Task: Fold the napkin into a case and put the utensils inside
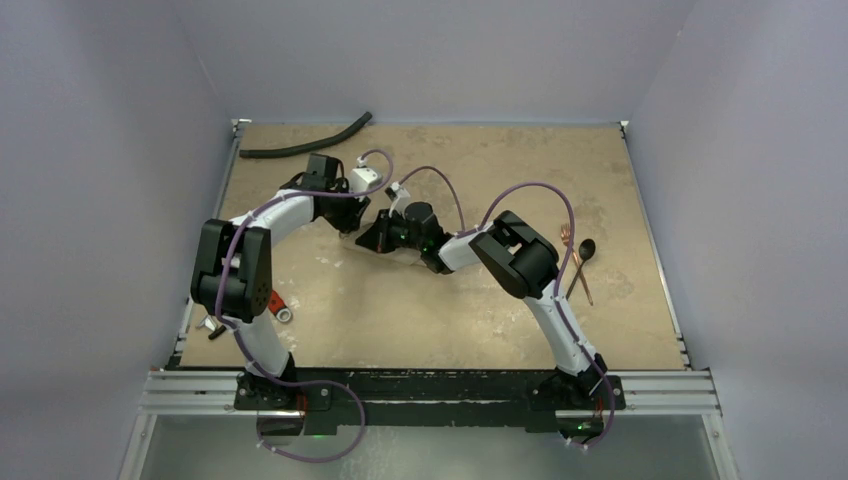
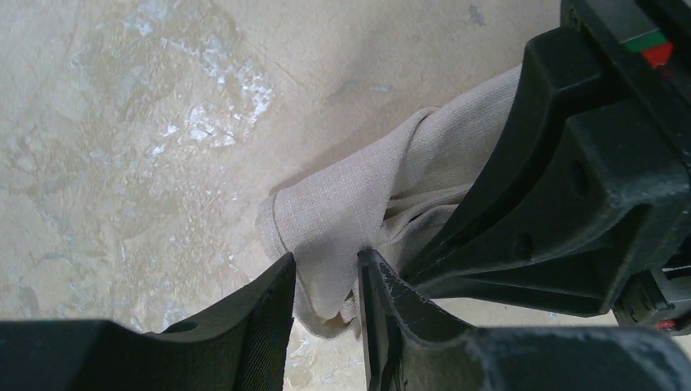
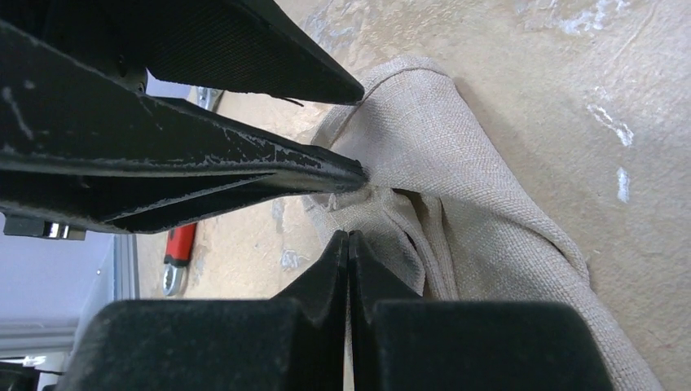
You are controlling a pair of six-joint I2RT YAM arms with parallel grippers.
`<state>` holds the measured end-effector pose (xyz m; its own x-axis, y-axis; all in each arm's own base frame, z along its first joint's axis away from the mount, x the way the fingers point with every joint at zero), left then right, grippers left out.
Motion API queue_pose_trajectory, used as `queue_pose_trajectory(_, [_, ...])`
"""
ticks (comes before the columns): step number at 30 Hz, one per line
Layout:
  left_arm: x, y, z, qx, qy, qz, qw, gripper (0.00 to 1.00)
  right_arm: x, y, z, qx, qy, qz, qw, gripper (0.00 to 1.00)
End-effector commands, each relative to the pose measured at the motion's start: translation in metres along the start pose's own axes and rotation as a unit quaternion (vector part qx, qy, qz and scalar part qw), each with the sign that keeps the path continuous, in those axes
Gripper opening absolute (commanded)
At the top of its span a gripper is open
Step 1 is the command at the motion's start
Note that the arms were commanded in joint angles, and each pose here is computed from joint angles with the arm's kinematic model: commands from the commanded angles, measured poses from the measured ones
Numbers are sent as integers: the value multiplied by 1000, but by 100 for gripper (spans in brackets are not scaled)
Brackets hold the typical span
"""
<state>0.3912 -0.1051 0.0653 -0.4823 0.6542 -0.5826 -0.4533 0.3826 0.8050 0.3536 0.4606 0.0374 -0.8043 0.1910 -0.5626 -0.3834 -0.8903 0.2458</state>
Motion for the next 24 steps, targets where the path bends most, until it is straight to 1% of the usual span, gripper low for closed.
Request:
queue_pose_trajectory(1, [-16,-4,-9,16,-20,-28,999,34,10,8,-10,14,-31,7,999,0])
queue_pose_trajectory(5, [-11,-9,-13,10,-29,-21,999,35,10,7,-9,10,-31,3,999,0])
queue_pose_trajectory(15, [-1,-13,7,-62,-49,7,997,35,4,8,-9,16,-37,-13,999,0])
queue_pose_trajectory(21, [0,-20,7,-70,-50,11,996,31,8,12,-14,26,-42,-18,999,0])
queue_pose_trajectory(23, [1,-22,6,-69,-49,15,996,25,7,13,-14,29,-41,-18,999,0])
queue_pose_trajectory(24, [1,-23,7,-70,-49,16,996,20,6,13,-14,31,-40,-19,999,0])
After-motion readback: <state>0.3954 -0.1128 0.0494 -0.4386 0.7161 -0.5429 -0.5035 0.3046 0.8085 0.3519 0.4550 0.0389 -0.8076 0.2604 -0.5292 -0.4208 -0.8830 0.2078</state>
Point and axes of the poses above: each gripper's point midway between its finger pads, its own y axis back along the fingers, its own z axis along the line the jaws close on, x = y × z, the point moved 2 cm from there along y, back along the fingers, and after that the axes turned 7 degrees about -y, right-handed, at the moved point
